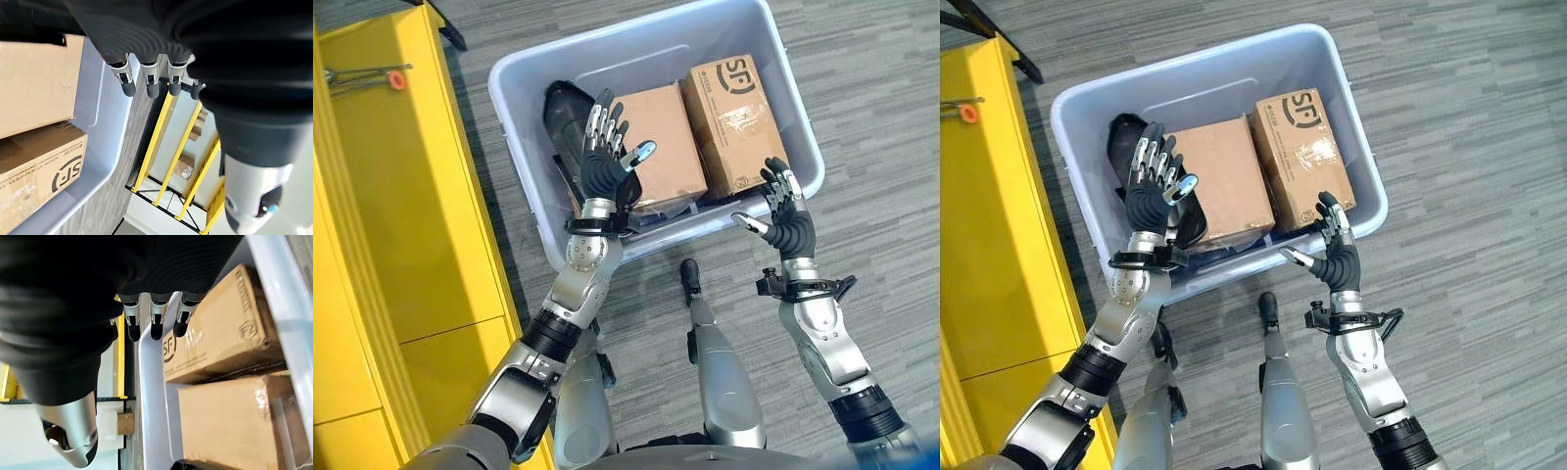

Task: Move parts from the plastic box to the shelf.

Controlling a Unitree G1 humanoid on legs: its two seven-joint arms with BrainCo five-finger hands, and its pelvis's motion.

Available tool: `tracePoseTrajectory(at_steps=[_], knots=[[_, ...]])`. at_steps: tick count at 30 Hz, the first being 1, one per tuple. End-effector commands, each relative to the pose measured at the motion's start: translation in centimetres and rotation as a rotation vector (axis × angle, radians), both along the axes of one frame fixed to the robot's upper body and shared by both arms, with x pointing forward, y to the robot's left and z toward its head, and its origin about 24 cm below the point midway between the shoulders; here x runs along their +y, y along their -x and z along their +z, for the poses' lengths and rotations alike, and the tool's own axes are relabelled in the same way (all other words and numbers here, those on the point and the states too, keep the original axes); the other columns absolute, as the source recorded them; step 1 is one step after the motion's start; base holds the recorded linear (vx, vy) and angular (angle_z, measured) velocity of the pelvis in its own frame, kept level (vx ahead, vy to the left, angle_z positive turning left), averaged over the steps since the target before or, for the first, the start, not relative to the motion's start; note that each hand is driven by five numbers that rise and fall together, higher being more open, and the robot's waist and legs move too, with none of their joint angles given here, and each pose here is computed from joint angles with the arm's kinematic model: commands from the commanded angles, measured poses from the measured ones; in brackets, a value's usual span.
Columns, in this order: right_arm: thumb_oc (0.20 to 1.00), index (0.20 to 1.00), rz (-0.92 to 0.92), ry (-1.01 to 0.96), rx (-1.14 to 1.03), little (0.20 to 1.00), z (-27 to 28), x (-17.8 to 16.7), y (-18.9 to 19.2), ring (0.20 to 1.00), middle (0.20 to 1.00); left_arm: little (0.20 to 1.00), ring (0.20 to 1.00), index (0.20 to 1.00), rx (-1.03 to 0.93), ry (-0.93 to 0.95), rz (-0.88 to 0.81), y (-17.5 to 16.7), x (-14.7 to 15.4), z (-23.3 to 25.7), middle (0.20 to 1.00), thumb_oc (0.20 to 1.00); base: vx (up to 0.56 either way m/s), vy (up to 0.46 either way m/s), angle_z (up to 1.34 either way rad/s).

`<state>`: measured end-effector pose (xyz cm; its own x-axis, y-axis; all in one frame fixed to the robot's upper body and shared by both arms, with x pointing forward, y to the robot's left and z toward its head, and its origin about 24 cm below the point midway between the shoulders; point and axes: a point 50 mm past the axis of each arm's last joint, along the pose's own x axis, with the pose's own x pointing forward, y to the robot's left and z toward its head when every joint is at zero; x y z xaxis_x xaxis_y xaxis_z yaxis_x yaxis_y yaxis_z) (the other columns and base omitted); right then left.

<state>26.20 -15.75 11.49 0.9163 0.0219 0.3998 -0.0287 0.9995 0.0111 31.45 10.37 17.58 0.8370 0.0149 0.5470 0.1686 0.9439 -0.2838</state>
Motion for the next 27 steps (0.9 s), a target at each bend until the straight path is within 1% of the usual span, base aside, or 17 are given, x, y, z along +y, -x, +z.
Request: tracePoseTrajectory(at_steps=[1, 4, 5, 8, 9, 12, 17, 21, 27], knots=[[1.000, 1.000, -0.018, -0.051, -0.154, 1.000, 2.5, -0.5, 0.2, 1.000, 1.000, 1.000, 1.000, 1.000, -0.059, 0.004, 0.129, -0.6, 1.3, 0.8, 1.000, 1.000, 0.00, -0.013, -0.09], [1.000, 1.000, -0.022, -0.053, -0.164, 1.000, 2.7, -0.4, 0.1, 1.000, 1.000, 1.000, 1.000, 1.000, -0.060, 0.007, 0.240, -0.9, 2.8, 1.0, 1.000, 1.000, 0.00, -0.006, -0.13], [1.000, 1.000, -0.022, -0.053, -0.164, 1.000, 2.7, -0.4, 0.1, 1.000, 1.000, 1.000, 1.000, 1.000, -0.060, 0.007, 0.241, -0.9, 2.8, 1.1, 1.000, 1.000, 0.01, -0.006, -0.10], [1.000, 1.000, -0.026, -0.063, -0.178, 1.000, 2.9, -0.4, 0.0, 1.000, 1.000, 1.000, 1.000, 1.000, -0.097, 0.000, 0.345, -0.8, 4.0, 1.8, 1.000, 1.000, 0.00, -0.001, -0.01], [1.000, 1.000, -0.025, -0.063, -0.178, 1.000, 2.9, -0.3, 0.0, 1.000, 1.000, 1.000, 1.000, 1.000, -0.098, -0.001, 0.346, -0.8, 3.9, 1.8, 1.000, 1.000, 0.00, 0.000, 0.00], [1.000, 1.000, -0.023, -0.065, -0.192, 1.000, 3.1, -0.3, 0.1, 1.000, 1.000, 1.000, 1.000, 1.000, -0.153, -0.059, 0.447, -0.1, 4.6, 2.3, 1.000, 1.000, 0.00, 0.000, 0.00], [1.000, 1.000, -0.025, -0.069, -0.204, 1.000, 3.2, -0.5, 0.2, 1.000, 1.000, 1.000, 1.000, 1.000, -0.213, -0.109, 0.555, 0.8, 5.3, 2.7, 1.000, 1.000, 0.00, 0.000, 0.00], [1.000, 1.000, -0.037, -0.080, -0.211, 1.000, 3.3, -0.7, 0.3, 1.000, 1.000, 1.000, 1.000, 1.000, -0.221, -0.130, 0.604, 1.3, 5.5, 2.4, 1.000, 1.000, 0.00, 0.000, 0.00], [1.000, 1.000, -0.037, -0.076, -0.210, 1.000, 3.2, -0.6, 0.4, 1.000, 1.000, 1.000, 1.000, 1.000, -0.195, -0.151, 0.614, 1.0, 5.4, 1.8, 1.000, 1.000, 0.00, 0.000, 0.00]])
